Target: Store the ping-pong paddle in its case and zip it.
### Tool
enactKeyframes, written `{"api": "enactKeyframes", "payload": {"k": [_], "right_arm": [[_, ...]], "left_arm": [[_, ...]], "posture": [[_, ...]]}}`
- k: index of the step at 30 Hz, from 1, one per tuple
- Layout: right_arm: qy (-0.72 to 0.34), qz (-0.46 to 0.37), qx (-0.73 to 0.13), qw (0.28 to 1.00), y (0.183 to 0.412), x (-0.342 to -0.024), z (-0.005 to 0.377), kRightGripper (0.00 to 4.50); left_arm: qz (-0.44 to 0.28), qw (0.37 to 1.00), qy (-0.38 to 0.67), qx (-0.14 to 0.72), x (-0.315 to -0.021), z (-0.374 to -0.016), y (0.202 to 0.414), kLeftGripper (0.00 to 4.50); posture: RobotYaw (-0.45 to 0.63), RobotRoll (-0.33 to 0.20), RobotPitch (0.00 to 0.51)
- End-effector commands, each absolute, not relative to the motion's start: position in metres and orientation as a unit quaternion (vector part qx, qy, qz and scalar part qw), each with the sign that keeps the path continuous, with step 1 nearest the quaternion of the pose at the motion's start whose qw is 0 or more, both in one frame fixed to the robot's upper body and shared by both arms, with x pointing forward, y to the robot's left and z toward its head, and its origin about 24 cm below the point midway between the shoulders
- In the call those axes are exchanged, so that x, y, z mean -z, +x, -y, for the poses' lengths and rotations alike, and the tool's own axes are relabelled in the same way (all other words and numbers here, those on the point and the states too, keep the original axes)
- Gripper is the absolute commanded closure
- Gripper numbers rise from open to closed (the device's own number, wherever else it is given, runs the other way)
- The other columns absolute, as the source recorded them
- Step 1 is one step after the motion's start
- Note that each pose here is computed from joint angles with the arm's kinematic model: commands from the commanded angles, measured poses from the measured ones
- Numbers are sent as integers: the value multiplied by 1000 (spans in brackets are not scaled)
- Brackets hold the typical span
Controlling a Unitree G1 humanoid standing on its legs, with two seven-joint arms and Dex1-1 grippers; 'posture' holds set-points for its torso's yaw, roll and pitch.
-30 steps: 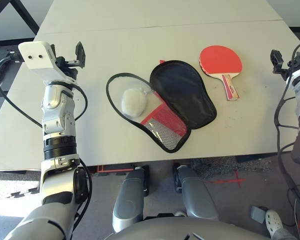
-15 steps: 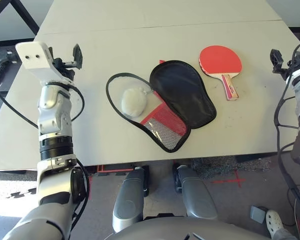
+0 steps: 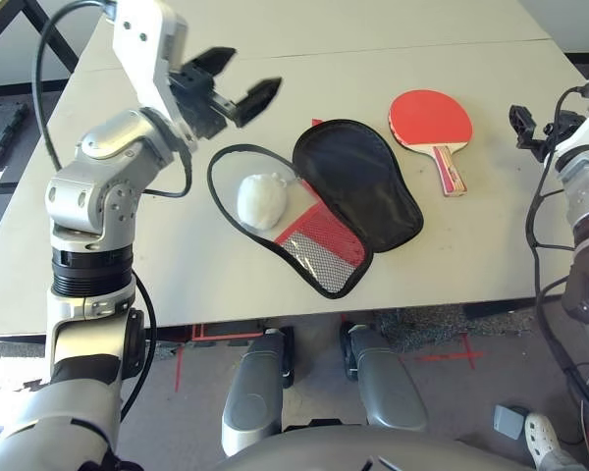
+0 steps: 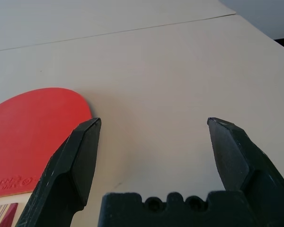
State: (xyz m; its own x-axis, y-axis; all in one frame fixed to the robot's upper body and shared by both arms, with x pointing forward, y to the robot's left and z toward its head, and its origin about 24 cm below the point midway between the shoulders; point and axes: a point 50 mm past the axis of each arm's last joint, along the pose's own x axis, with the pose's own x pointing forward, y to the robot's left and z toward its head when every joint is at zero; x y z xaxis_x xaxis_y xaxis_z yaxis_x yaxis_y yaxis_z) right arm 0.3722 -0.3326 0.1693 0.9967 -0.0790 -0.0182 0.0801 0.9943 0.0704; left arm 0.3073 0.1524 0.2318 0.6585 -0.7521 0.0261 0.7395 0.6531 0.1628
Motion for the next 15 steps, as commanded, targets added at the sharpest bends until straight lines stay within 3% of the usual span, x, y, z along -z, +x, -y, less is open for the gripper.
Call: {"api": "enactKeyframes", "payload": {"k": [1, 4, 9, 15], "right_arm": [[22, -47, 25, 998, 381, -183, 323, 35], [-17, -79, 12, 997, 385, -196, 316, 35], [20, -121, -33, 992, 387, -218, 302, 35], [17, -268, -64, 961, 380, -237, 276, 35]], "left_arm": [[10, 885, 88, 456, -219, -141, 299, 0], [4, 882, 89, 463, -214, -138, 300, 0], [0, 880, 93, 466, -210, -134, 303, 0], [-2, 877, 101, 470, -205, -129, 303, 0]], "posture": [[56, 0, 192], [42, 0, 190], [23, 0, 189], [21, 0, 190]]}}
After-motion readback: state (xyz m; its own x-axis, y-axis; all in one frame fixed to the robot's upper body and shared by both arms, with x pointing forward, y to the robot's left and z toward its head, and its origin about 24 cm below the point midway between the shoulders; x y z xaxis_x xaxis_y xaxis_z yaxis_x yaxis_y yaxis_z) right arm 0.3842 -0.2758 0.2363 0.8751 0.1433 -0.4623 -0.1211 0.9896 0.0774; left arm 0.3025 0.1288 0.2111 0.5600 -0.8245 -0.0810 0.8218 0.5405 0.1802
